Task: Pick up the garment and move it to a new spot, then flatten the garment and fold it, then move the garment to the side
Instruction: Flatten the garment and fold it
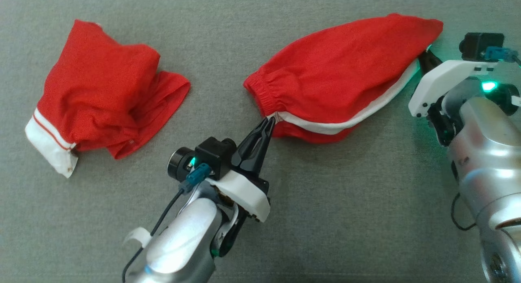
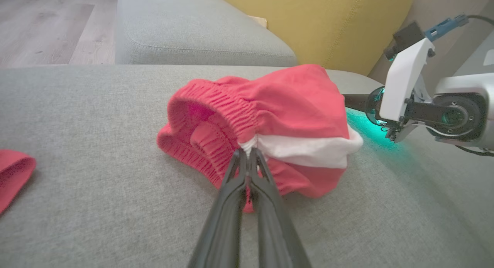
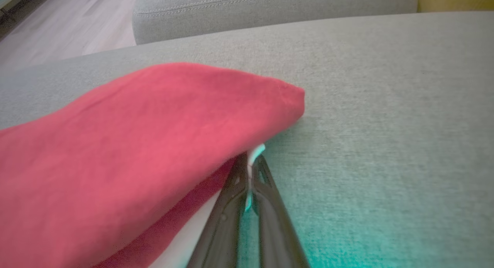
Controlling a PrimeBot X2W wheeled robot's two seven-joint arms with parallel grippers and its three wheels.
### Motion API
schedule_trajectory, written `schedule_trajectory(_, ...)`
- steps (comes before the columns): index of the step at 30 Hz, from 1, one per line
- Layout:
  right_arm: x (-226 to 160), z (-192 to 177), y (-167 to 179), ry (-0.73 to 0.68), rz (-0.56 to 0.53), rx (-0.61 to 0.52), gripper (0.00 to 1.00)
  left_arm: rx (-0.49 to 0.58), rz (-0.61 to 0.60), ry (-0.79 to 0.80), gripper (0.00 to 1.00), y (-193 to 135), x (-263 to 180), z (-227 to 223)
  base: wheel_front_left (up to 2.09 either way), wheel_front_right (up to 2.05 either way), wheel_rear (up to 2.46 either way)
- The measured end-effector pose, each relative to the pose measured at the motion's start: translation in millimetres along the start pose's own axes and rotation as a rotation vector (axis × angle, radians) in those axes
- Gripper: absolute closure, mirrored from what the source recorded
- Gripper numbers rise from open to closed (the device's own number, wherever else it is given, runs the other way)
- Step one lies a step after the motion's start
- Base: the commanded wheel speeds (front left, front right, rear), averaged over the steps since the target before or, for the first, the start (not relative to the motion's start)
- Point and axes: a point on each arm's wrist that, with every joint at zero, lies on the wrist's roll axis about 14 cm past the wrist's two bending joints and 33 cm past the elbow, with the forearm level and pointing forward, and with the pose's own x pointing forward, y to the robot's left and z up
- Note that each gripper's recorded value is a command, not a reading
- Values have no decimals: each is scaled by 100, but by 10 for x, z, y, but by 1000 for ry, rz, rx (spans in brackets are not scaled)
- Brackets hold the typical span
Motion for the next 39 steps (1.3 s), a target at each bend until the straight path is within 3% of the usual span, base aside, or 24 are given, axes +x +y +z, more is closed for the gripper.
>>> schedule_trajectory(7,-250,203,-359,-37,-65,-58,100,36,-28,-52,100,-86,61,185,0,0,0)
schedule_trajectory(15,-753,851,-573,-177,-95,-85,100,115,-93,-210,100,-258,122,790,0,0,0)
schedule_trajectory(22,-1382,1587,-537,-429,-54,-42,100,231,-153,-385,100,-423,107,1544,0,0,0)
schedule_trajectory(33,-2364,2241,-315,-771,21,43,100,380,-212,-599,100,-705,-143,2493,0,0,0)
schedule_trajectory(39,-2890,2366,-289,-911,-17,52,100,402,-224,-705,100,-842,-393,2809,0,0,0)
